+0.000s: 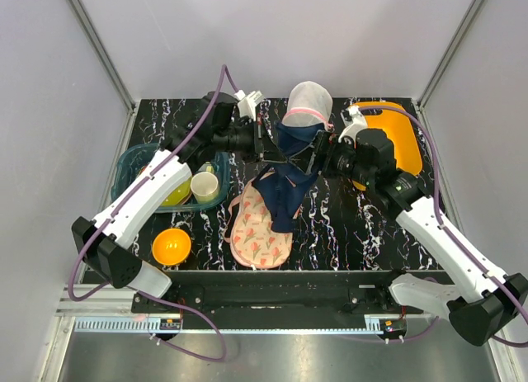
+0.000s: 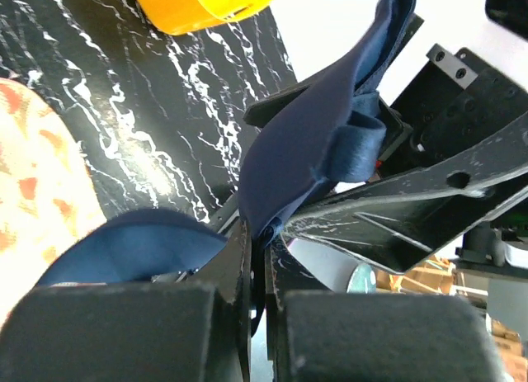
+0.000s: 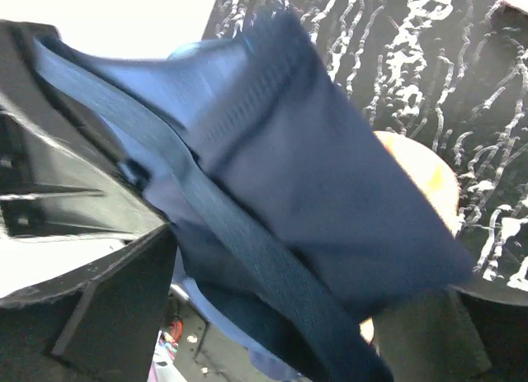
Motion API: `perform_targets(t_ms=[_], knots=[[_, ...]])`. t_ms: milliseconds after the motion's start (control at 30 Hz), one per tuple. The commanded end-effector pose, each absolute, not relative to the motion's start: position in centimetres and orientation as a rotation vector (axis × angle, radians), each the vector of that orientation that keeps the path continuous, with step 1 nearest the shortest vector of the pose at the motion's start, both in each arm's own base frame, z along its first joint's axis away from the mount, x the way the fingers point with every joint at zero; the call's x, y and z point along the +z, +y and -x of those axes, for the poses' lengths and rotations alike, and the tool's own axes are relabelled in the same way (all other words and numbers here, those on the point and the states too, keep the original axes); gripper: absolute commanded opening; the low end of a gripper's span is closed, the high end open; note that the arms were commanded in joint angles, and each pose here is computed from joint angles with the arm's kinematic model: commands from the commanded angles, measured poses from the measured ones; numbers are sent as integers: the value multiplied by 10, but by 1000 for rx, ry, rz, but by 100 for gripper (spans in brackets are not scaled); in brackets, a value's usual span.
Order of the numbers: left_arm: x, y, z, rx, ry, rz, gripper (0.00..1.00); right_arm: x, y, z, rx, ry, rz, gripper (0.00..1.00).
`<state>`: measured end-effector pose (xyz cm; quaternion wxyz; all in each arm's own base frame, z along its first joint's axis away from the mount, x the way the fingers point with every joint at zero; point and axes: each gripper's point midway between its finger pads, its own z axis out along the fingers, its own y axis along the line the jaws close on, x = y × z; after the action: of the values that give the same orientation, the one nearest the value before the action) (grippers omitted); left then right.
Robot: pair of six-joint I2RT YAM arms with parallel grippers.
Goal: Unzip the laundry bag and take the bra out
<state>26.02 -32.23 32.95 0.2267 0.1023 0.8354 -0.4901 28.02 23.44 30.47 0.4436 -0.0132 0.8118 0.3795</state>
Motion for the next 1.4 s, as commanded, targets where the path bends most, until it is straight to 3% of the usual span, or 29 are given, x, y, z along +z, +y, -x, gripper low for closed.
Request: perform_targets(t_ms=[0, 67, 100, 133, 167, 233, 333, 400, 500, 767, 1067, 1367], knots=[[355, -333, -244, -1521, 2186, -419, 0, 365, 248, -273, 1116, 1825, 89, 78], [347, -334, -245, -1516, 2206, -419, 0, 379, 245, -266, 1156, 1783, 66, 52], [343, -335, -248, -1512, 2215, -410, 0, 381, 243, -265, 1150, 1778, 53, 18], [341, -336, -249, -1513, 2221, -408, 0, 381, 238, -266, 1124, 1776, 38, 5], [340, -337, -250, -1510, 2221, -402, 0, 377, 229, -271, 1062, 1795, -6, 0], [338, -338, -253, -1500, 2225, -405, 8, 369, 218, -275, 974, 1843, -34, 0], [338, -331, -259, -1417, 2223, -388, 41, 371, 202, -284, 897, 1865, -65, 0], [347, -322, -262, -1334, 2196, -395, 70, 368, 186, -298, 797, 1879, -86, 0], [345, -302, -266, -1181, 2217, -343, 90, 387, 155, -325, 663, 1847, -127, 0], [321, -257, -248, -973, 2281, -253, 92, 436, 71, -377, 561, 1759, -297, 0], [305, -240, -232, -940, 2301, -219, 92, 547, 3, -405, 535, 1532, -392, 0], [301, -235, -228, -911, 2313, -226, 93, 560, -49, -448, 513, 1501, -476, 0]])
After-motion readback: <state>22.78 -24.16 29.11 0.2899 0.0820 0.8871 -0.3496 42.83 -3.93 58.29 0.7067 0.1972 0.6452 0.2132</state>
